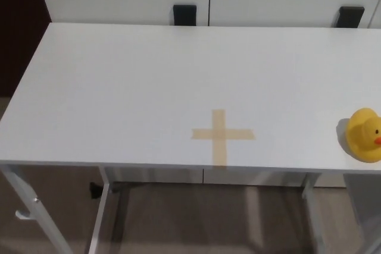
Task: The robot uses its right hand to push the yellow duck toy to the center of the white desk.
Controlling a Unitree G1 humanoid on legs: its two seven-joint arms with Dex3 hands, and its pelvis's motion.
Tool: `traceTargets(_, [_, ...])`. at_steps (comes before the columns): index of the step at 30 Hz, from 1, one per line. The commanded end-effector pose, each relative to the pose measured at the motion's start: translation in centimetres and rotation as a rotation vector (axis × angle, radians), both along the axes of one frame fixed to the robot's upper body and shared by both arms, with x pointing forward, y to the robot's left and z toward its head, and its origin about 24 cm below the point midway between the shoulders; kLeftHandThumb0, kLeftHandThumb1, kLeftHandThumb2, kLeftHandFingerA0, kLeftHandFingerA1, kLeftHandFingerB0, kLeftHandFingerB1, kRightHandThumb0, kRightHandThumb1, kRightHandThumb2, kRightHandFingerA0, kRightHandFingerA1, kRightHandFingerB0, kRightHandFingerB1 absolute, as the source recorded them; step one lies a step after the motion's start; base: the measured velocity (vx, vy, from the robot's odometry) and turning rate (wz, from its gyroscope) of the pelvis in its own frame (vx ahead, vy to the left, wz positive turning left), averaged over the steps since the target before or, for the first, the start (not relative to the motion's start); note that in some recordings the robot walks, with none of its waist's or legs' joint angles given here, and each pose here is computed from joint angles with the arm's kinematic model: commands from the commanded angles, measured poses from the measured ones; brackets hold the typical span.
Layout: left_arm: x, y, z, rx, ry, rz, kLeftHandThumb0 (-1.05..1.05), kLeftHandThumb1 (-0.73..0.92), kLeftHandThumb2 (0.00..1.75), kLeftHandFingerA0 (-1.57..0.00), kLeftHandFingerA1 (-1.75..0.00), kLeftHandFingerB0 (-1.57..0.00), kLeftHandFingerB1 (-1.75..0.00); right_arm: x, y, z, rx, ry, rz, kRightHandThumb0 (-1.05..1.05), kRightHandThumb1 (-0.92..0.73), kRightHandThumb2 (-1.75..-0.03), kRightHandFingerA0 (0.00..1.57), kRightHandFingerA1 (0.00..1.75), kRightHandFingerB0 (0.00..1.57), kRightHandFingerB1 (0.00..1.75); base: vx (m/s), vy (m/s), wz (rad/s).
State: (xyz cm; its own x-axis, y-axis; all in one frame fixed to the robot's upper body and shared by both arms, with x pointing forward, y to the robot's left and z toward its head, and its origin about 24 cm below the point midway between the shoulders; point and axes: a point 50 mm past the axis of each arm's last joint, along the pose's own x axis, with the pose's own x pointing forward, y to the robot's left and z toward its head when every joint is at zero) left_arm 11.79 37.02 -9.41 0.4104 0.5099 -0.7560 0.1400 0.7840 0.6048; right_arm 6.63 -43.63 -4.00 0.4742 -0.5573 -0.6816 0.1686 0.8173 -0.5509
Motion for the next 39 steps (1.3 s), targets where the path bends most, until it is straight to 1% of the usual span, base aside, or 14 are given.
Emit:
traceTargets(1, [-0.5,0.6,0.2,0.023,0.039,0.015,-0.26,0.69,0.6,-0.74,-0.73,-0.78,-0.53,-0.1,-0.4,0.7,-0.026,-0.152,-0.067,-0.13,-0.78,-0.63,0.57,0.38,0.41,0.34,0.0,0.0,0.0])
traceTargets(16, [-1.4,0.3,-0.3,0.008,0.038,0.045,-0.27,0.66,0.59,-0.76,-0.73,-0.79,-0.53,8.7,-2.3,10.8,-0.094,-0.827,-0.119,-0.56,-0.86,-0.66,0.2,0.3,0.19,0.28,0.0,0.0,0.0])
traceTargets(17, [-1.3,0.4,-0.2,0.007,0.035,0.046,-0.27,0.68,0.6,-0.76,-0.74,-0.79,-0.54,9.6,-2.0,11.8,-0.108,-0.861,-0.095,-0.32,-0.6,-1.11,0.0,0.48,0.0,0.46,0.0,0.0,0.0])
traceTargets(18, [-1.3,0.4,-0.2,0.007,0.032,0.043,-0.26,0.66,0.59,-0.75,-0.71,-0.8,-0.54,11.0,-1.7,12.8,-0.111,-0.904,-0.078,-0.69,-0.84,-0.66,0.21,0.3,0.2,0.27,0.0,0.0,0.0])
traceTargets(19, [-1.2,0.4,-0.1,0.006,0.029,0.038,-0.26,0.66,0.59,-0.75,-0.71,-0.8,-0.54,12.6,-1.3,14.1,-0.115,-0.954,-0.059,-0.69,-0.84,-0.66,0.21,0.3,0.2,0.27,0.01,0.007,0.06])
traceTargets(23, [-1.2,0.4,-0.2,0.003,0.028,0.035,-0.22,0.68,0.62,-0.78,-0.74,-0.78,-0.54,15.6,0.1,15.9,-0.103,-0.988,-0.001,-0.78,-0.87,-0.67,0.31,0.5,0.24,0.37,0.0,0.0,0.0])
traceTargets(24, [-1.3,0.4,-0.2,0.0,0.027,0.038,-0.22,0.68,0.62,-0.79,-0.79,-0.78,-0.54,16.4,0.6,16.3,-0.098,-0.994,0.012,-0.77,-0.69,-1.05,0.3,0.55,0.2,0.47,0.0,0.0,0.0])
traceTargets(25, [-1.3,0.3,-0.3,-0.001,0.029,0.037,-0.22,0.69,0.6,-0.77,-0.72,-0.77,-0.52,17.7,1.7,16.7,-0.074,-1.006,0.046,-0.74,-0.9,-0.68,0.22,0.36,0.2,0.29,0.0,0.0,0.0])
traceTargets(29, [-1.2,0.3,-0.3,0.005,0.038,0.025,-0.23,0.69,0.6,-0.77,-0.69,-0.77,-0.52,19.4,3.6,17.3,-0.041,-1.01,0.13,-0.75,-0.91,-0.68,0.19,0.36,0.18,0.29,0.0,0.0,0.0])
traceTargets(30, [-1.1,0.3,-0.2,0.002,0.031,0.039,-0.22,0.69,0.59,-0.78,-0.76,-0.8,-0.54,19.9,4.2,17.5,-0.037,-1.005,0.168,-0.35,-0.55,-1.13,0.0,0.5,0.0,0.48,0.0,0.0,0.0])
traceTargets(31, [-1.1,0.3,-0.2,0.001,0.029,0.038,-0.18,0.66,0.71,-0.78,-0.75,-0.76,-0.56,20.7,5.0,17.4,-0.02,-0.996,0.213,-0.84,-0.78,-1.12,0.01,0.39,0.11,0.43,0.0,0.0,0.0])
traceTargets(33, [-1.0,0.4,-0.1,0.002,0.028,0.036,-0.2,0.66,0.66,-0.79,-0.74,-0.79,-0.57,22.0,6.2,17.2,-0.007,-0.95,0.278,-0.81,-0.91,-0.76,0.07,0.3,0.15,0.29,0.0,0.0,0.0])
traceTargets(38, [-0.9,0.5,0.0,0.004,0.023,0.032,-0.23,0.69,0.62,-0.78,-0.7,-0.77,-0.54,23.7,8.0,16.1,-0.024,-0.862,0.332,-0.79,-0.92,-0.76,0.07,0.32,0.17,0.33,0.0,0.0,0.0])
traceTargets(39, [-0.8,0.6,0.1,0.006,0.02,0.033,-0.16,0.65,0.69,-0.78,-0.71,-0.77,-0.56,24.0,8.3,15.8,-0.024,-0.856,0.347,-0.79,-0.78,-1.12,0.04,0.43,0.09,0.43,0.0,0.0,0.0])
